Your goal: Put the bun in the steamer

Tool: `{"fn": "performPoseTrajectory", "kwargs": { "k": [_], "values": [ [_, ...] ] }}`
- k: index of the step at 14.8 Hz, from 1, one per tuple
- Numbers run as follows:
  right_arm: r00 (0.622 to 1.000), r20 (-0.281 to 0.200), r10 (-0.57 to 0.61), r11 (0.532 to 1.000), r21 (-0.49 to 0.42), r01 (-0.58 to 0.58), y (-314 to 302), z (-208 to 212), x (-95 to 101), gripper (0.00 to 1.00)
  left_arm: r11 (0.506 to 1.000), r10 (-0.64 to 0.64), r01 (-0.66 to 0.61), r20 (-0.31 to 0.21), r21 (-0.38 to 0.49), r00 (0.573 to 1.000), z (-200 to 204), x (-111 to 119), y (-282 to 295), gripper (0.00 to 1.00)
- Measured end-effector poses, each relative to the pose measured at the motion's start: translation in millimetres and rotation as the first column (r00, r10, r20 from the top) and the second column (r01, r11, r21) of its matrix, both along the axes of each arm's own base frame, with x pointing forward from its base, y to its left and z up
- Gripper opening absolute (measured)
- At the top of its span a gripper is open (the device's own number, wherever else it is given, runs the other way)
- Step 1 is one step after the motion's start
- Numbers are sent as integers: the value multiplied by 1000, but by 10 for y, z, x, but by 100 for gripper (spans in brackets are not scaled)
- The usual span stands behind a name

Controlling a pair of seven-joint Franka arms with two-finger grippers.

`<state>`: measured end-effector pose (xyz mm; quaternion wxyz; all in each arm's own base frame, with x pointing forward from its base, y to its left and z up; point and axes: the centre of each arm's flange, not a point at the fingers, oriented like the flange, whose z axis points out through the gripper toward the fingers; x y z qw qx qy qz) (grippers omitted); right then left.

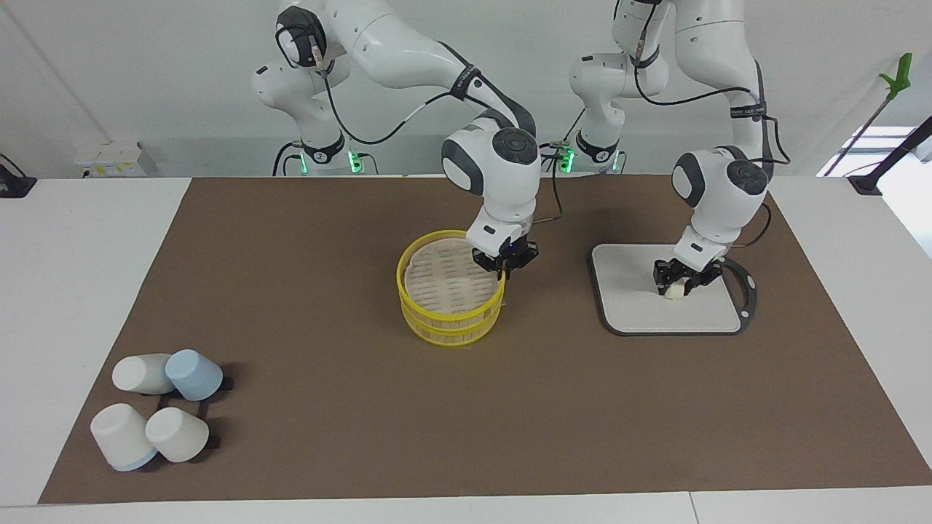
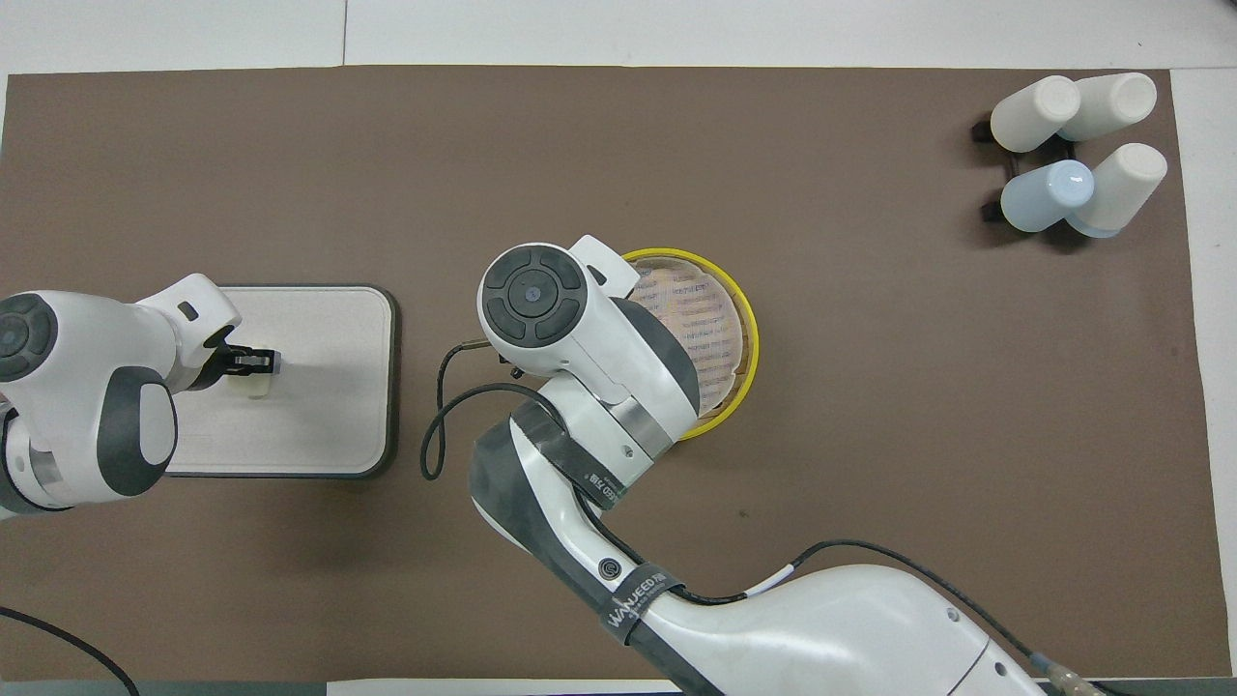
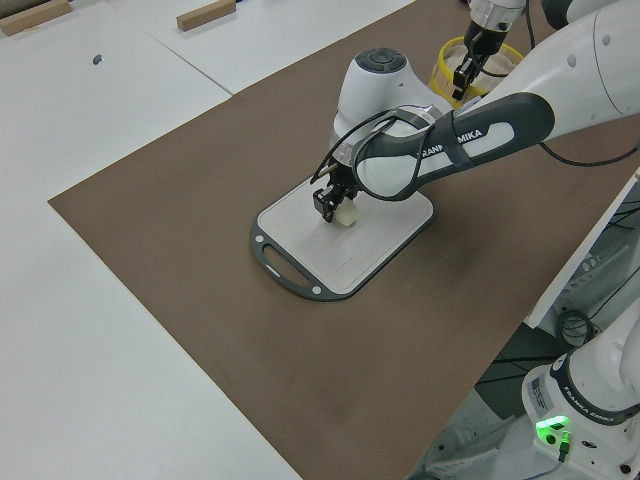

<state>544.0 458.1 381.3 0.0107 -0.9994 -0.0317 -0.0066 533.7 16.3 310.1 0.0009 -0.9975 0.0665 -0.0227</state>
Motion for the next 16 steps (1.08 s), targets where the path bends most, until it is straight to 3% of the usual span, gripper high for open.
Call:
{"fn": "performPoseTrajectory", "kwargs": {
  "k": [2,6,9,12,16],
  "values": [
    [1000,-24,-9,1000,-24,8,-73,136,46,8,1000,1,-1,-17,-1,1000,88,52,7,22],
    [990,-118,81,993,-74,-90,-1117,967,533,8,1000,6,-6,-51,-7,999,281,150,-9,23],
    [970,-155,188,979,-50,-198,-2303,1681,687,8,994,107,-110,-83,-29,991,910,417,-358,23],
    [956,-182,231,970,-32,-240,-3037,2091,574,8,964,261,-263,-44,-48,964,1583,595,-1619,23],
    [941,-207,269,961,-13,-277,-3595,2141,463,8,938,331,-332,-18,-99,943,1657,164,-3458,23]
  ]
}}
